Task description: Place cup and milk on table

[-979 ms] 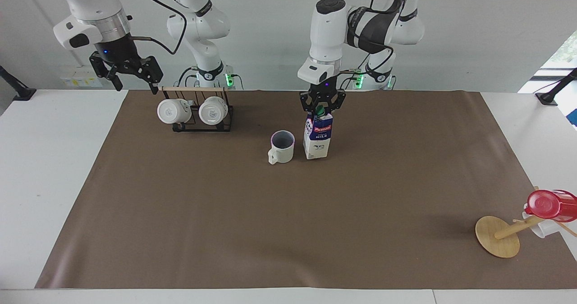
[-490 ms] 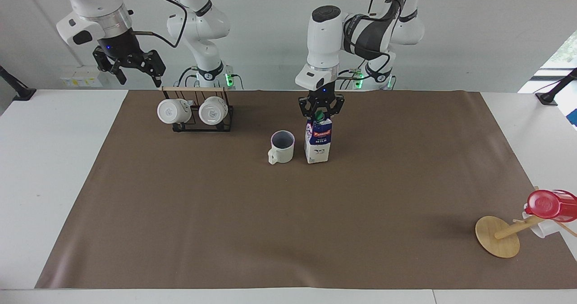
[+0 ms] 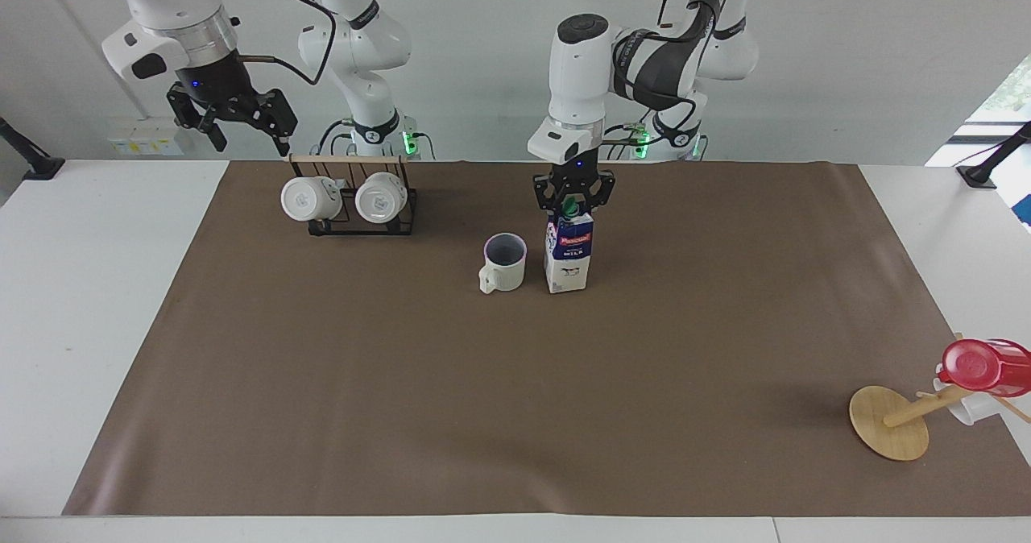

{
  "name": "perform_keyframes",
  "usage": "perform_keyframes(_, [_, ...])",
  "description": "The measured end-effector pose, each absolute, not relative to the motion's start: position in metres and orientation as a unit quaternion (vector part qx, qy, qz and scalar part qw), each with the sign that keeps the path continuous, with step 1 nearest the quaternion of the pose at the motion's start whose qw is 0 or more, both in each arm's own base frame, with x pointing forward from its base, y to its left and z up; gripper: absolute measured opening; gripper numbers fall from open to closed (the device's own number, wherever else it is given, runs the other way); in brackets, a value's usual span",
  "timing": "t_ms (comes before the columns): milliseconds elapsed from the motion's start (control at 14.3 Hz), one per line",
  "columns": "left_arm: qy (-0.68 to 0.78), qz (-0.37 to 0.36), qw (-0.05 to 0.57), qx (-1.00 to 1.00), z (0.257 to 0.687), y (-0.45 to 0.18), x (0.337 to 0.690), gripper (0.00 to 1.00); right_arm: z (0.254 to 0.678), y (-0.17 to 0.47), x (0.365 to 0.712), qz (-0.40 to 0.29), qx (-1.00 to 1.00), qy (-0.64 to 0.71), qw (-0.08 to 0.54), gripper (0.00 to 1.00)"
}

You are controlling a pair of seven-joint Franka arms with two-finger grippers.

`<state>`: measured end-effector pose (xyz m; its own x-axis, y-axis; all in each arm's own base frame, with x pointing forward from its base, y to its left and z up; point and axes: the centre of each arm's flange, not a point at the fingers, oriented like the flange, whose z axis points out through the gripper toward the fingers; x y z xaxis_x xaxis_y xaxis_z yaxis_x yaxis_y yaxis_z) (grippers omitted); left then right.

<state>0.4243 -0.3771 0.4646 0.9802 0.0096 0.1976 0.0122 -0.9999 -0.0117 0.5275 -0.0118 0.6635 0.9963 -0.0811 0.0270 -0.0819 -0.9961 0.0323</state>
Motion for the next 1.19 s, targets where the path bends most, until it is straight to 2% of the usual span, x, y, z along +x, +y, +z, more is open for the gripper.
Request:
perform_keyframes(70, [-0.005,-0.099,0.006,-0.995,0.465,-0.377,0.424,0.81,0.664,-0.011,0.528,0.013,0.999,-0.04,0.017,1.0])
perform_keyframes(280, [-0.006,-0.101,0.005,-0.995,0.467,-0.378,0.425,1.0,0.664,-0.01,0.528,0.017,0.999,-0.039,0.016,1.0])
perform_keyframes(840, [-0.003,-0.072,0.034,-0.997,0.53,-0.365,0.437,1.0,0.664,-0.01,0.529,0.018,0.999,-0.039,0.016,1.0])
perform_keyframes(1189, [0.048,-0.04,0.042,-0.997,0.595,-0.286,0.483,1.0,0.664,-0.01,0.529,0.018,0.999,-0.039,0.016,1.0])
